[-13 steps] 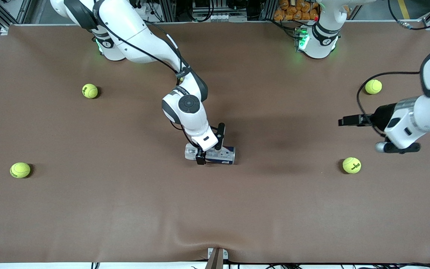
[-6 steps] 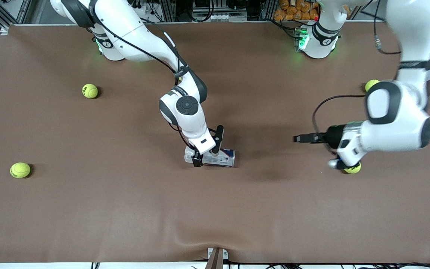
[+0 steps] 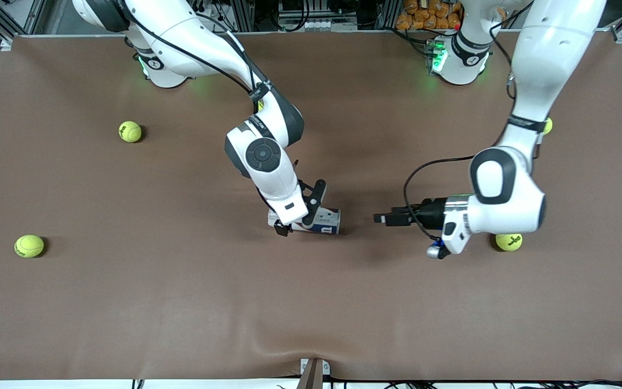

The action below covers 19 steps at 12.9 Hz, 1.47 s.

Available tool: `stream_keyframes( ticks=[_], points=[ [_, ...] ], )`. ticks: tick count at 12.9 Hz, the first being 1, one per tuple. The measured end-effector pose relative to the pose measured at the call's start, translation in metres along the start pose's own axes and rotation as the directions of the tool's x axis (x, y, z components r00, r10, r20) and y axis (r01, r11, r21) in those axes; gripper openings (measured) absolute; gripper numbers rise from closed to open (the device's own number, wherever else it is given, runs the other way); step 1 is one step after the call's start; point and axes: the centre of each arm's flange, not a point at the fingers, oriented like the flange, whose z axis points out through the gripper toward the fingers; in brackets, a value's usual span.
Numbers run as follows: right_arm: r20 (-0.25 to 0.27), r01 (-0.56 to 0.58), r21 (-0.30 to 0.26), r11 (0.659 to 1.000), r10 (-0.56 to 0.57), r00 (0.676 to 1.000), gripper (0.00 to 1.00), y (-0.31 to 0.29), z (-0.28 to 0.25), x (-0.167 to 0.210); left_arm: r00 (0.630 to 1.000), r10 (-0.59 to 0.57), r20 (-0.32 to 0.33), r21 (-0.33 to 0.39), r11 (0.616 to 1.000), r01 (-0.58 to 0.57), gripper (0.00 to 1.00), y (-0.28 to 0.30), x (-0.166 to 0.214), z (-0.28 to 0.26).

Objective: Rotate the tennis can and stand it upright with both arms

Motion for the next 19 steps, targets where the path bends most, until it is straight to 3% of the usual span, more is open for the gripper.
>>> stream_keyframes(
  ticks=[4,7,9,12,15,18,19],
  points=[
    [0.023,-0.102,0.026,0.994,0.101,0.995,1.0,0.047,-0.031,-0.033,0.999,-0.027,0.035,-0.18,0.983,0.033,1.0,-0.025,0.013,0.058],
    [0.032,-0.207,0.02,0.978,0.206,0.978,1.0,0.107,-0.065,-0.082,0.999,-0.01,0.034,-0.265,0.964,0.018,1.0,-0.056,0.025,0.089],
    [0.041,-0.292,0.022,0.956,0.291,0.956,1.0,0.144,-0.089,-0.123,1.0,0.007,0.021,-0.303,0.953,0.0,0.94,-0.072,0.031,0.103],
    [0.075,-0.457,0.036,0.889,0.453,0.888,1.0,0.174,-0.137,-0.172,1.0,0.015,-0.003,-0.358,0.934,-0.015,0.83,-0.085,0.044,0.118],
    [0.116,-0.594,0.044,0.803,0.587,0.802,1.0,0.183,-0.199,-0.215,1.0,0.007,0.006,-0.389,0.921,-0.004,0.8,-0.079,0.043,0.138],
    [0.146,-0.7,0.047,0.713,0.688,0.71,1.0,0.197,-0.273,-0.293,1.0,0.016,0.02,-0.402,0.916,-0.006,0.78,-0.07,0.033,0.158],
    [0.161,-0.733,0.051,0.678,0.719,0.676,1.0,0.199,-0.297,-0.325,0.999,0.028,0.018,-0.406,0.914,-0.018,0.7,-0.067,0.03,0.161]
  ],
)
